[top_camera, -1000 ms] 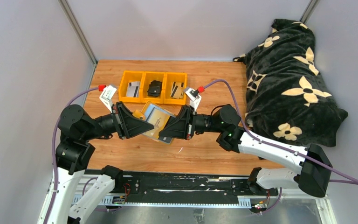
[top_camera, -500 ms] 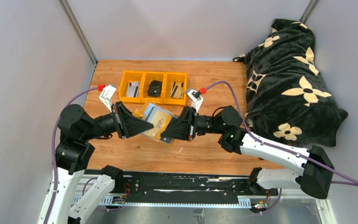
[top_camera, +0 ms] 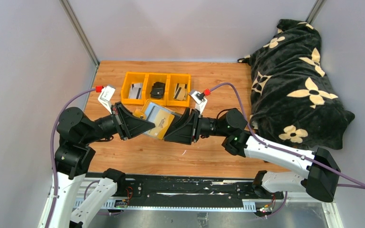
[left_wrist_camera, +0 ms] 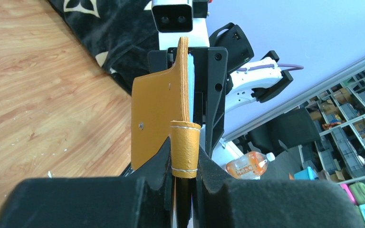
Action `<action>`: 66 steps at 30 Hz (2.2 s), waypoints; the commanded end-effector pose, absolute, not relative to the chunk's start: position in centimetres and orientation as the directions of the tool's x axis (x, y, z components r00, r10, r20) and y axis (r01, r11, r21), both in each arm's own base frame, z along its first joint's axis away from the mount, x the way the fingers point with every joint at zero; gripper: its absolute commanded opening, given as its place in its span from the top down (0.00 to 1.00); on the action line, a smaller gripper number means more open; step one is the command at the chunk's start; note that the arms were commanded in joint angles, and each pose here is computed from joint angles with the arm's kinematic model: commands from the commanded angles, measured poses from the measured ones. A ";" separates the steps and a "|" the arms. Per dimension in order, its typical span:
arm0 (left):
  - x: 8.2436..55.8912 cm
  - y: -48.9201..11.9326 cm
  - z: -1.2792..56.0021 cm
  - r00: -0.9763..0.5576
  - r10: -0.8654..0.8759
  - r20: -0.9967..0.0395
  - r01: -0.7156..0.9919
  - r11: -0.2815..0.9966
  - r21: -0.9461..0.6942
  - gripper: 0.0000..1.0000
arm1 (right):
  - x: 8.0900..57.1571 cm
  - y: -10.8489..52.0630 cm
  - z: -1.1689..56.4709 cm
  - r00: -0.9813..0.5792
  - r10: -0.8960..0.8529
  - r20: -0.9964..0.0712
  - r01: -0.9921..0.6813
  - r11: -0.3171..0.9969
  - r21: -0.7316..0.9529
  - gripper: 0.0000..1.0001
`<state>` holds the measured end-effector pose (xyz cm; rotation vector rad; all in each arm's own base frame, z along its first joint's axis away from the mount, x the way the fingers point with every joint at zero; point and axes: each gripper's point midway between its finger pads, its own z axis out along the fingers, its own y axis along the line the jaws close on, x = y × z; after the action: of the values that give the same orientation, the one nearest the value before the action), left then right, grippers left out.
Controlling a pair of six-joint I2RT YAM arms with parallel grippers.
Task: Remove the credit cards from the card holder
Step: Remove the credit card from the card holder, then place the credit card in the storage box.
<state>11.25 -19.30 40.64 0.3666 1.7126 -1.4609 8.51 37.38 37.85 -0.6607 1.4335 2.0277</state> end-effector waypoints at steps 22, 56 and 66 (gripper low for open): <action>10.3 -18.6 43.3 -0.508 -0.311 -0.803 0.749 0.301 -0.590 1.00 | 10.2 36.0 37.6 -0.737 0.233 -0.634 -0.676 -0.258 0.690 1.00; 13.5 -16.4 38.1 -0.353 -0.094 -0.931 0.753 0.562 -0.342 1.00 | 45.9 34.3 16.7 -0.778 -0.110 -0.619 -0.504 0.697 0.510 1.00; 13.8 -16.4 38.2 -0.343 -0.089 -0.935 0.756 0.565 -0.331 1.00 | 49.5 36.2 11.1 -0.811 -0.115 -0.574 -0.471 0.711 0.523 1.00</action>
<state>13.86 -16.30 37.80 0.5289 1.7367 -0.9737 48.92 36.64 12.48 -0.4544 2.3670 0.9473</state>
